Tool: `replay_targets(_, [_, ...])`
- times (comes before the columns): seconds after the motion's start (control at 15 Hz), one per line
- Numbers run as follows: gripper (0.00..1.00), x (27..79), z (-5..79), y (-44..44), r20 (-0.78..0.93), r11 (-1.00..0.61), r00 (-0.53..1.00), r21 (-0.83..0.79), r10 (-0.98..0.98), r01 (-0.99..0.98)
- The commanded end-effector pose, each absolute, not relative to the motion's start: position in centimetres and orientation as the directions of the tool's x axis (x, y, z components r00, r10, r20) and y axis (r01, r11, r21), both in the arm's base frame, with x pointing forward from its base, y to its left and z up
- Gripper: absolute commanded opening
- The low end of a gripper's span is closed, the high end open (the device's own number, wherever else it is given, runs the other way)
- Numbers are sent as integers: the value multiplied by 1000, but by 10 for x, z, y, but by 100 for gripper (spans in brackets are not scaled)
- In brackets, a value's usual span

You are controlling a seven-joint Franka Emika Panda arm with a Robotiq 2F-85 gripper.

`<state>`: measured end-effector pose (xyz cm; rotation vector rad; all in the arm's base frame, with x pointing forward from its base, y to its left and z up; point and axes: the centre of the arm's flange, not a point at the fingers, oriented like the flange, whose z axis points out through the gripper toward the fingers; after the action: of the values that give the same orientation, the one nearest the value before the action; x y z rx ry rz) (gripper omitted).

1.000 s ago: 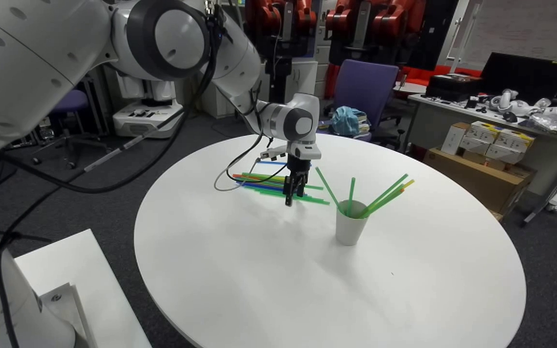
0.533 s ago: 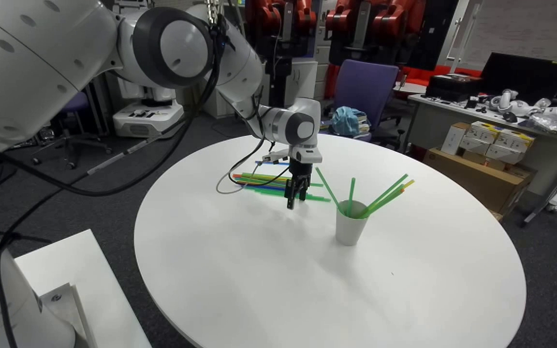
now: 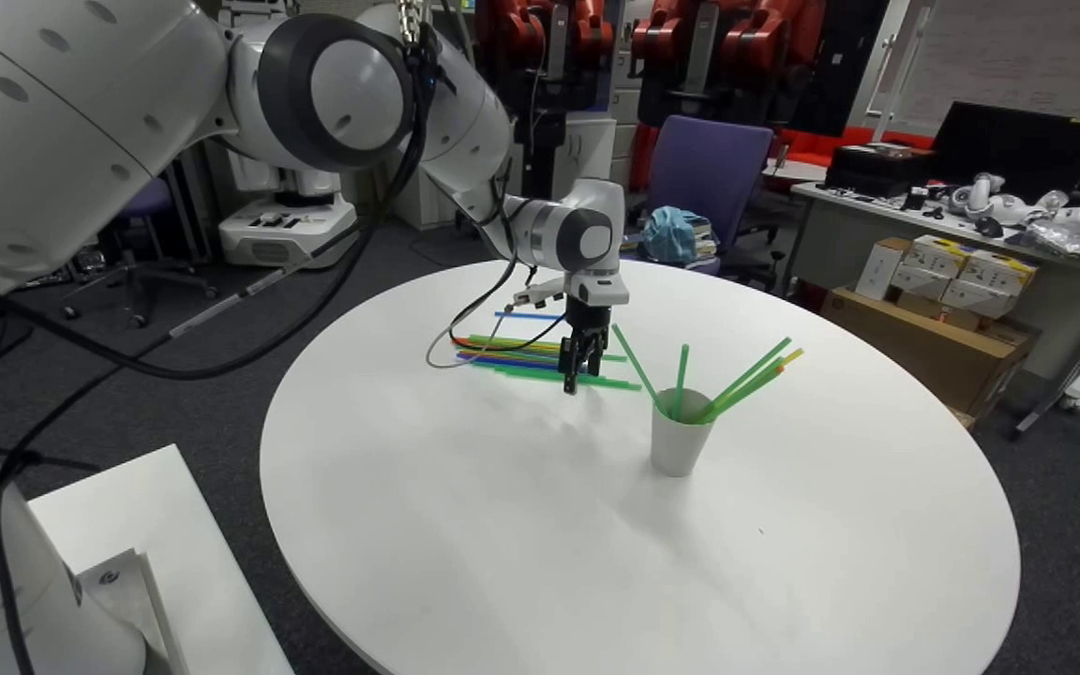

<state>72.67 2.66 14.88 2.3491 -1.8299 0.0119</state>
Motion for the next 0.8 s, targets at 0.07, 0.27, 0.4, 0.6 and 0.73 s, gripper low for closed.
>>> replay_targets(0.07, [100,731,158,24,115,-219,230,105,-966,-970])
replay_targets(0.27, [100,732,150,25,120,-217,230,114,-966,-970])
replay_targets(0.4, [100,731,147,25,122,-219,233,119,-965,-969])
replay_targets(0.6, [100,730,142,26,126,-219,234,123,-964,-968])
replay_targets(0.73, [100,730,140,26,127,-219,235,126,-964,-967])
